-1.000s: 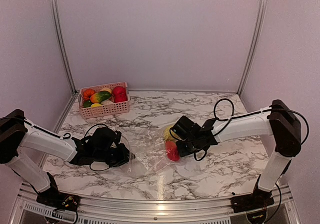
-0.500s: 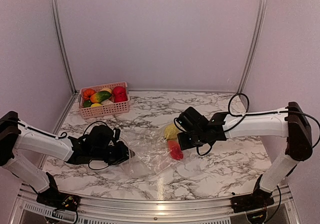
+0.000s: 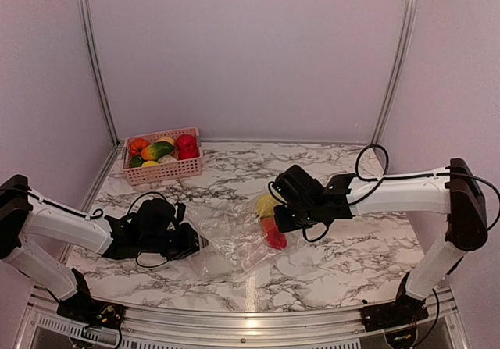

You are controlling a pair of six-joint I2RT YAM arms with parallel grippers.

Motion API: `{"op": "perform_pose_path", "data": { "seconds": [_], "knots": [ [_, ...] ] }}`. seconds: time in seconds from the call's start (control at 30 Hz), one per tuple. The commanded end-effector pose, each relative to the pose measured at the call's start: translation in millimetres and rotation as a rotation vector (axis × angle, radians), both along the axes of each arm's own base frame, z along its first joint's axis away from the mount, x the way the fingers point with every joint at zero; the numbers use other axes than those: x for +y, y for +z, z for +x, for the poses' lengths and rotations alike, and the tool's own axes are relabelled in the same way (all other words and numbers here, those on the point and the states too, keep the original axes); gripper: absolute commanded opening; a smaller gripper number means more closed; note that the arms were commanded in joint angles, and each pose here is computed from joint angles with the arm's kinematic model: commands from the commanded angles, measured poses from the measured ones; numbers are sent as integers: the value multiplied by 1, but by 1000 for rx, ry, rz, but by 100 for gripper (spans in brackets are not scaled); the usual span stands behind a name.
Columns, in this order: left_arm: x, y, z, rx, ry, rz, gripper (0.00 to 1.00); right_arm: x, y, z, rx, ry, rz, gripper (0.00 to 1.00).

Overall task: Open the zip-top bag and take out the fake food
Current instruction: Pick up the fake fruit from the zipper food storage bag.

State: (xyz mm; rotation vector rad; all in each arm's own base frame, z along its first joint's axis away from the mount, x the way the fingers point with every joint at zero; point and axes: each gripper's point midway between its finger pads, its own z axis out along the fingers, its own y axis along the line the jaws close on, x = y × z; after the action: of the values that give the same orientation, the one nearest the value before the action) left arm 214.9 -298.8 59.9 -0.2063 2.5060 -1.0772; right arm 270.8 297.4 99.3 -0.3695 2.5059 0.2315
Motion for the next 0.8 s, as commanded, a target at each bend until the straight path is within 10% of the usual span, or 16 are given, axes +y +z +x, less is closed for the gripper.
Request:
{"op": "perform_pose_path", "data": {
  "seconds": [0.0, 0.77],
  "knots": [
    [-1, -10, -2, 5, 2, -7, 15, 17, -3, 7, 2, -2, 29, 23],
    [7, -37, -10, 53, 9, 23, 15, -1, -62, 2, 84, -61, -1, 16]
  ]
}}
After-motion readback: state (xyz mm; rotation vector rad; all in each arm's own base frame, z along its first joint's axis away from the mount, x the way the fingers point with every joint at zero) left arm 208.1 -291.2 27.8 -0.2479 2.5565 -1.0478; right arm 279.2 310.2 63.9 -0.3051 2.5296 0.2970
